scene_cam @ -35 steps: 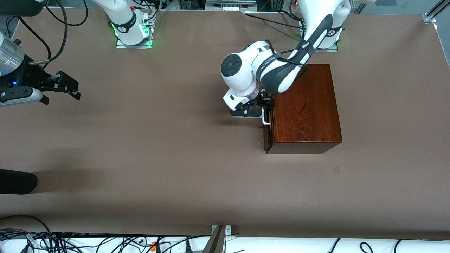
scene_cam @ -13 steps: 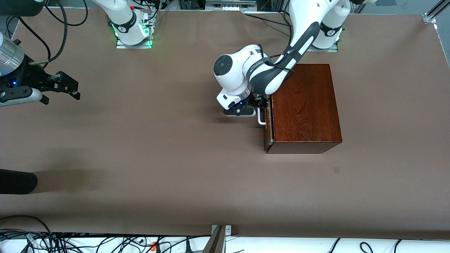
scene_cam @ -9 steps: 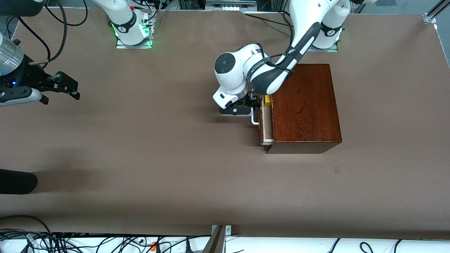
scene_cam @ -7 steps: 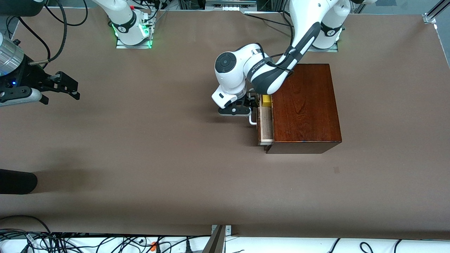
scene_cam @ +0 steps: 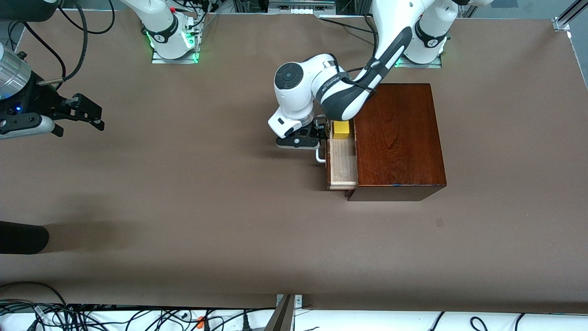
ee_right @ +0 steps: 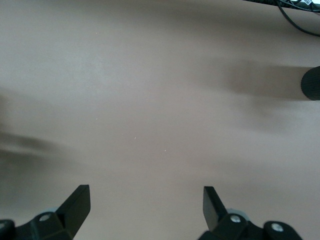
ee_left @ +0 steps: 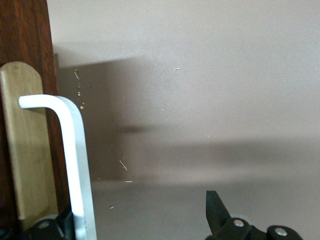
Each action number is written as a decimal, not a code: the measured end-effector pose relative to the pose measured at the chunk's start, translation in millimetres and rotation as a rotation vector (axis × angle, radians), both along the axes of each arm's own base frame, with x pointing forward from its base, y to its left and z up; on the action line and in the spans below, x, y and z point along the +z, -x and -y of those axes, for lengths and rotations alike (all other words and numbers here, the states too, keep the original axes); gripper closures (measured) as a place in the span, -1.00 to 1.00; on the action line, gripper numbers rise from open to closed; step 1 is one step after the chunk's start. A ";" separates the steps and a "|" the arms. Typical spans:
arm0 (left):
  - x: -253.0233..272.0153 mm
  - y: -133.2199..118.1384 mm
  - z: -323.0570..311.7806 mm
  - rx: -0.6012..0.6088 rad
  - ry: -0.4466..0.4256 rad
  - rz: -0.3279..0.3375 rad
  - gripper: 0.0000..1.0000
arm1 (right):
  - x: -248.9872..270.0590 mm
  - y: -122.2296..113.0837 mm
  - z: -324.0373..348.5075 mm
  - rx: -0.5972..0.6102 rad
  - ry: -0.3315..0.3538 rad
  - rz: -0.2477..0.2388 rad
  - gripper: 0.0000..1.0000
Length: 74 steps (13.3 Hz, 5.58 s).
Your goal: Open drawer, take yellow block, close drawer
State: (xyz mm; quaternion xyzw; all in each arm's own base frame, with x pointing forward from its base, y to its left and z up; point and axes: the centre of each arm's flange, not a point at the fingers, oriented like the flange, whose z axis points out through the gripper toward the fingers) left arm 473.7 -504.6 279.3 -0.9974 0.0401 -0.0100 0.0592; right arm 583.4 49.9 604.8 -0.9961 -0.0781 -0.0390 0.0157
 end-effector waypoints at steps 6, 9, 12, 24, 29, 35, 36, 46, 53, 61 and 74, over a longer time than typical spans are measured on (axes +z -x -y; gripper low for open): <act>0.6 0.5 3.7 -0.003 0.003 0.003 -1.00 | 0.0 0.0 0.6 -0.001 0.000 0.000 -1.00; 10.1 1.7 17.4 -0.003 0.062 0.016 -1.00 | 0.0 -0.3 3.5 -0.006 0.000 0.000 -1.00; 21.2 6.0 39.4 -0.005 0.140 0.028 -1.00 | 0.0 -0.4 5.3 -0.009 0.001 0.000 -1.00; 209.9 -65.4 -98.3 -0.017 -0.050 0.003 -1.00 | -18.9 -5.5 6.3 -0.012 0.009 -0.051 -1.00; 264.8 -115.9 -261.0 -0.053 -0.037 -0.122 -1.00 | -60.3 -10.6 -3.5 0.028 0.025 -0.179 -1.00; 291.8 -141.4 -411.6 0.015 0.100 -0.160 -1.00 | -61.8 22.4 -140.7 0.567 -0.005 -0.232 -1.00; 296.5 -141.1 -422.5 0.028 0.094 -0.139 -1.00 | -58.4 33.2 -174.0 0.632 -0.007 -0.215 -1.00; 298.3 -85.6 -452.2 0.040 0.081 0.037 -1.00 | -145.2 109.5 -452.4 1.102 -0.003 0.043 -1.00; 296.8 -82.8 -456.9 -0.046 0.075 0.001 -1.00 | -214.9 129.9 -530.6 1.257 0.100 0.060 -1.00; 302.3 -83.0 -450.9 -0.061 0.075 0.012 -1.00 | -264.9 117.8 -556.7 1.304 0.152 0.077 -1.00; 302.9 -82.7 -449.2 -0.066 0.075 0.011 -1.00 | -266.1 139.7 -565.6 1.353 0.168 0.002 -1.00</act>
